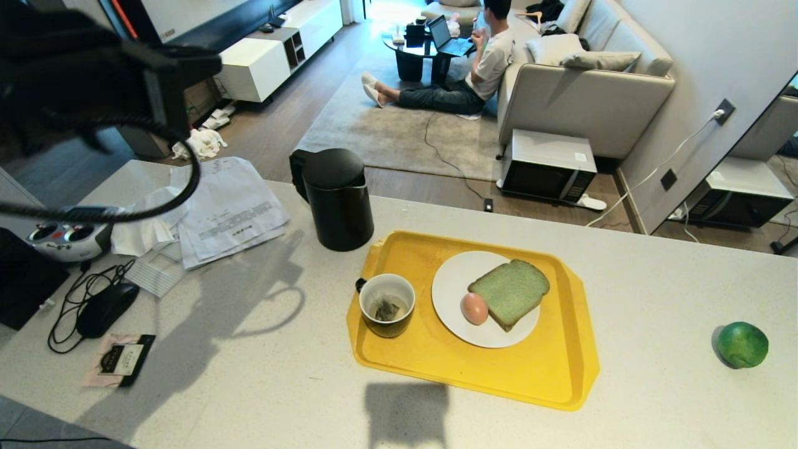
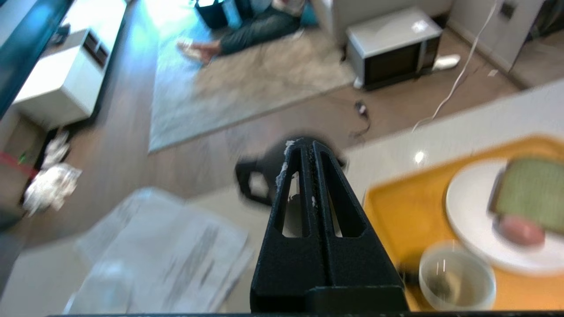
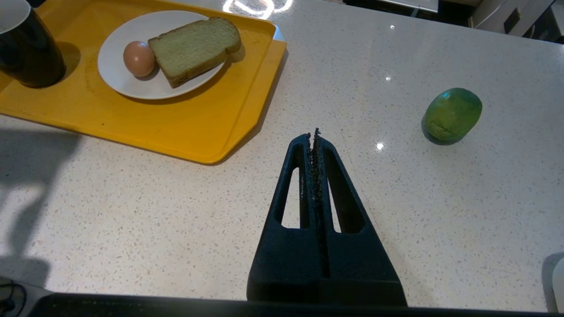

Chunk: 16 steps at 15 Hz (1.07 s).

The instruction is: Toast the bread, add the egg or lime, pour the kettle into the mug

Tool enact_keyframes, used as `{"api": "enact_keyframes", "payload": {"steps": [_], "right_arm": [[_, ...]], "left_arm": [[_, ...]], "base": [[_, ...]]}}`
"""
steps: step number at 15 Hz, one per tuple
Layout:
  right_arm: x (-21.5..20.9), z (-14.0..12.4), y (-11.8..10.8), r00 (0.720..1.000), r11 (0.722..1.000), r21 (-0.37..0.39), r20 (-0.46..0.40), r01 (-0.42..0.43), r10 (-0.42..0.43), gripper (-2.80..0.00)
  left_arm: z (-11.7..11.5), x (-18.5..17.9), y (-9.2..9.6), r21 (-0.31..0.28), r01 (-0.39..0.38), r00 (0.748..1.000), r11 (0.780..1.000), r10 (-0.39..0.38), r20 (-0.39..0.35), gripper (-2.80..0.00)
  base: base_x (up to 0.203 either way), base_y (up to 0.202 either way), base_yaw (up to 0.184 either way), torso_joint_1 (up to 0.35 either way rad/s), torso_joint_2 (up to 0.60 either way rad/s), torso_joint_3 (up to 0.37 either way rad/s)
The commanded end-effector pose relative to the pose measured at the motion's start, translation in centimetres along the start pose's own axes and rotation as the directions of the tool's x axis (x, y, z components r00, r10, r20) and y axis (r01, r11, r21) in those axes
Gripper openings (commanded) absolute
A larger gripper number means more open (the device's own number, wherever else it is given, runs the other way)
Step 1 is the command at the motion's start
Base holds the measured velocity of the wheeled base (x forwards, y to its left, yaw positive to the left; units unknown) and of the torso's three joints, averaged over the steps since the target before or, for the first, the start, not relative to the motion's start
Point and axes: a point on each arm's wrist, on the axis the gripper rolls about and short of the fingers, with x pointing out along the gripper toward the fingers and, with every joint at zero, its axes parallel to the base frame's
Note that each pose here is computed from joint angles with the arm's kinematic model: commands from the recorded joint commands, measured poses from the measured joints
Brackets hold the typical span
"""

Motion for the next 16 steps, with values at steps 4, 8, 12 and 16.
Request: {"api": "enact_keyframes", "payload": {"steps": [4, 8, 12, 16], "right_arm": [[0.0, 0.0, 0.0, 1.000, 1.000, -0.001, -0.002, 0.000, 0.000, -2.80], [0.0, 0.0, 0.0, 1.000, 1.000, 0.000, -0.002, 0.000, 0.000, -2.80], [0.0, 0.0, 0.0, 1.000, 1.000, 0.001, -0.002, 0.000, 0.000, -2.80], [0.0, 0.0, 0.0, 1.000, 1.000, -0.001, -0.002, 0.000, 0.000, -2.80]], "left_arm": [[-5.7, -15.7, -0.6, 0.041, -0.202, 0.979, 0.979, 0.202, -0.009, -2.80], [-11.3, -21.2, -3.3, 0.141, -0.306, 0.949, 0.941, 0.314, -0.036, -2.80], [-16.3, -23.0, -5.9, 0.178, -0.321, 0.935, 0.930, 0.341, -0.094, -2.80], [-20.7, -23.3, -7.7, 0.128, -0.237, 0.949, 0.963, 0.258, -0.180, -2.80]], "base": [[0.000, 0.000, 0.000, 0.000, 0.00, 0.000], [0.000, 0.000, 0.000, 0.000, 0.00, 0.000], [0.000, 0.000, 0.000, 0.000, 0.00, 0.000], [0.000, 0.000, 0.000, 0.000, 0.00, 0.000]]}}
